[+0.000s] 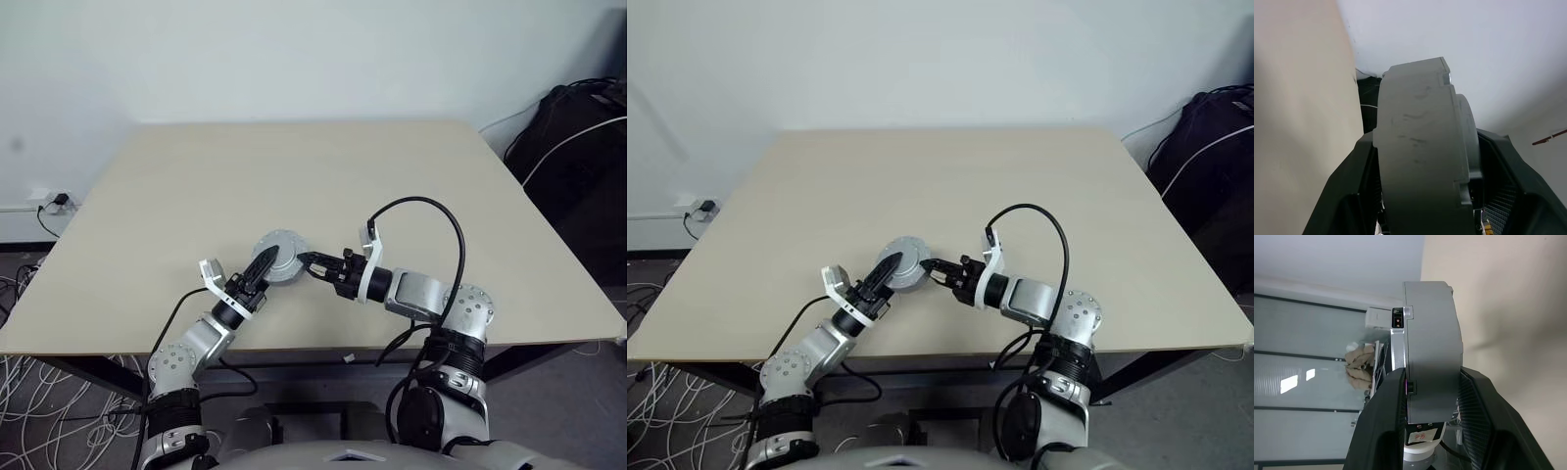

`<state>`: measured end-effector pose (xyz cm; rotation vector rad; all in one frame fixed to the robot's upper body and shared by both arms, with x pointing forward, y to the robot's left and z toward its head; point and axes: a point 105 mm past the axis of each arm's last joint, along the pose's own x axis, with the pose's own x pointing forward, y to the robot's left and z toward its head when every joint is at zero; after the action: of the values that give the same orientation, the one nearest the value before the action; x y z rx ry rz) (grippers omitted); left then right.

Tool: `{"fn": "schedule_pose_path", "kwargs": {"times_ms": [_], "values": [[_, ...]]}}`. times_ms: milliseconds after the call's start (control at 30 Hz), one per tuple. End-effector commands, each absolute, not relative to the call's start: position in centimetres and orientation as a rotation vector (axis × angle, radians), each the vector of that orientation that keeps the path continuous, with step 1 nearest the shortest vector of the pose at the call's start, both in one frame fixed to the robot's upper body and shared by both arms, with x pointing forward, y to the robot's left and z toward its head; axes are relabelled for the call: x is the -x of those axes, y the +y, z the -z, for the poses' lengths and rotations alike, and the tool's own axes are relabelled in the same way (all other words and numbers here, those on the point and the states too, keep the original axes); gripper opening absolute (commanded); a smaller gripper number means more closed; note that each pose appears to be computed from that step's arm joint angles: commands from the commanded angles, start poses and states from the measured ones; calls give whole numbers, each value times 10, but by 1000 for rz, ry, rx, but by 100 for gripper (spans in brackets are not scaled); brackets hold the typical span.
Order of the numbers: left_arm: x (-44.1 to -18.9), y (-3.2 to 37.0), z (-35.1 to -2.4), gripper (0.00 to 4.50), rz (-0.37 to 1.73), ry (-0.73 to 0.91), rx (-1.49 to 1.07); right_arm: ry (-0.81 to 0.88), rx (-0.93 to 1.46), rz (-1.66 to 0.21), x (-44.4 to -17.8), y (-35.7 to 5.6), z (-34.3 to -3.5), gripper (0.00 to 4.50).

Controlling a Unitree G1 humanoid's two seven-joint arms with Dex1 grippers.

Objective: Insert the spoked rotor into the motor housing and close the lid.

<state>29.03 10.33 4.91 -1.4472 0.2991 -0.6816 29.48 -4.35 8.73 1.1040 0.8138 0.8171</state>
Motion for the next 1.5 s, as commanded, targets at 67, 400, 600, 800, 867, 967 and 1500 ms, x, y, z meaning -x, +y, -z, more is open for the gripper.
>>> {"fn": "schedule_pose_path", "kwargs": {"times_ms": [67, 400, 600, 800, 867, 967, 1500], "values": [[-290, 97, -59, 232, 744, 291, 1455, 735, -1125, -850, -302, -44, -104, 197], [-289, 97, -58, 214, 740, 297, 1451, 746, -1127, -825, -304, -47, -100, 450], [-289, 97, -57, 214, 735, 299, 1444, 774, -1100, -768, -306, -48, -90, 450], [-290, 103, -55, 214, 697, 275, 1445, 777, -1090, -607, -318, -65, -71, 450], [-293, 109, -56, 214, 667, 245, 1447, 770, -1089, -585, -320, -70, -69, 450], [-298, 116, -56, 213, 619, 204, 1439, 766, -1089, -568, -320, -76, -67, 450], [-345, 191, -45, 213, 71, -14, 1305, 771, -1073, -535, -316, -82, -59, 450]]}}
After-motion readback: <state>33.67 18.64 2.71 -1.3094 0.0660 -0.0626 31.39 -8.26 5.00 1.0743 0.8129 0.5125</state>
